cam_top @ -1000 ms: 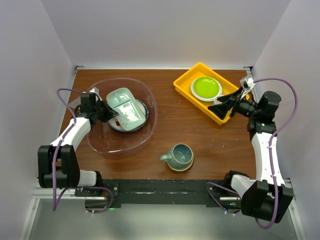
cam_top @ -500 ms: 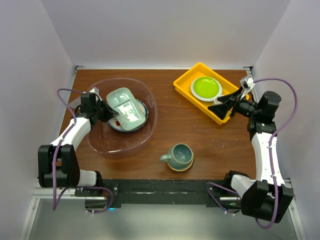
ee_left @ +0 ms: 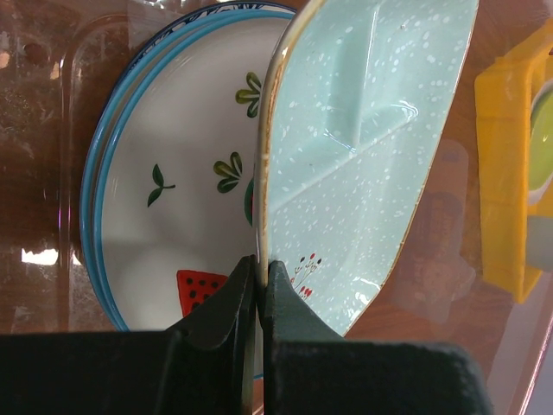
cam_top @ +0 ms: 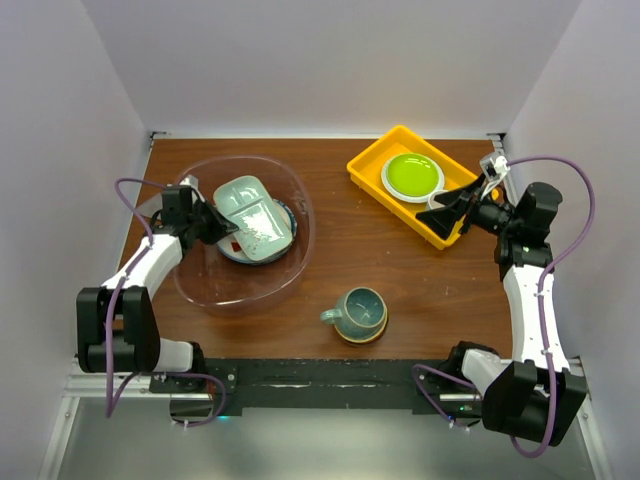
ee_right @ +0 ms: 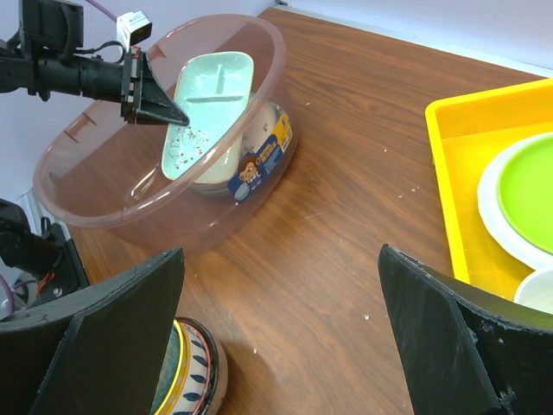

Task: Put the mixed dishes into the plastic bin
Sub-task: Place the plate in the plastic bin, then pick up the cup at the center of the board.

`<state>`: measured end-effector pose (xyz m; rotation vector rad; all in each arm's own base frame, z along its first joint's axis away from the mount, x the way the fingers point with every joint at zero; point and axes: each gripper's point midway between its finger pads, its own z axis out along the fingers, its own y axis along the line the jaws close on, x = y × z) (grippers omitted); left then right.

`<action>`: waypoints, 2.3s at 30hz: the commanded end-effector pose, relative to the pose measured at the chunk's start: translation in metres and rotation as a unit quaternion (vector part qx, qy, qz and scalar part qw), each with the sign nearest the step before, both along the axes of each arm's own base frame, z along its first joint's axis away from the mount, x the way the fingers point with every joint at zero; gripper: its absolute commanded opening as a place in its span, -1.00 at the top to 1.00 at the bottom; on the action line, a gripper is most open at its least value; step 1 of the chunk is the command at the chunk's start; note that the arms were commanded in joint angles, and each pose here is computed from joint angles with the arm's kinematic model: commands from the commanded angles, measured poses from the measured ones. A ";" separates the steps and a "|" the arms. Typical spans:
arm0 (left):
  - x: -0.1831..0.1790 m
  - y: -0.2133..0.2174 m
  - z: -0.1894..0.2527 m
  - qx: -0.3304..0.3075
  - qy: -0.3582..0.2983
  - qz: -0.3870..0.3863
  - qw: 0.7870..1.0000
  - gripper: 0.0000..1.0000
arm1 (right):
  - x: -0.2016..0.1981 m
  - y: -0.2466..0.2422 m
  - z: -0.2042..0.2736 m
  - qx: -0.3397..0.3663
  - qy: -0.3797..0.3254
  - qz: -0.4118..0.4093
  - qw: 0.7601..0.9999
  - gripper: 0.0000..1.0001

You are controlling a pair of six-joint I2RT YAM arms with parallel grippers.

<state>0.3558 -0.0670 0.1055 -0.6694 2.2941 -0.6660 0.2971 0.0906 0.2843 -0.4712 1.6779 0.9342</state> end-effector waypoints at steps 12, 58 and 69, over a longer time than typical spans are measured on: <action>0.023 -0.006 0.029 -0.023 -0.067 -0.015 0.997 0.85 | 0.002 -0.002 0.002 -0.008 -0.012 -0.002 1.000 -0.97; 0.007 -0.003 0.097 0.054 -0.151 -0.084 0.983 -0.33 | 0.000 -0.003 0.008 -0.015 -0.028 -0.003 1.000 -0.97; -0.014 -0.007 0.136 0.087 -0.228 -0.125 0.962 -0.55 | 0.000 -0.005 0.004 -0.018 -0.021 -0.005 1.000 -0.96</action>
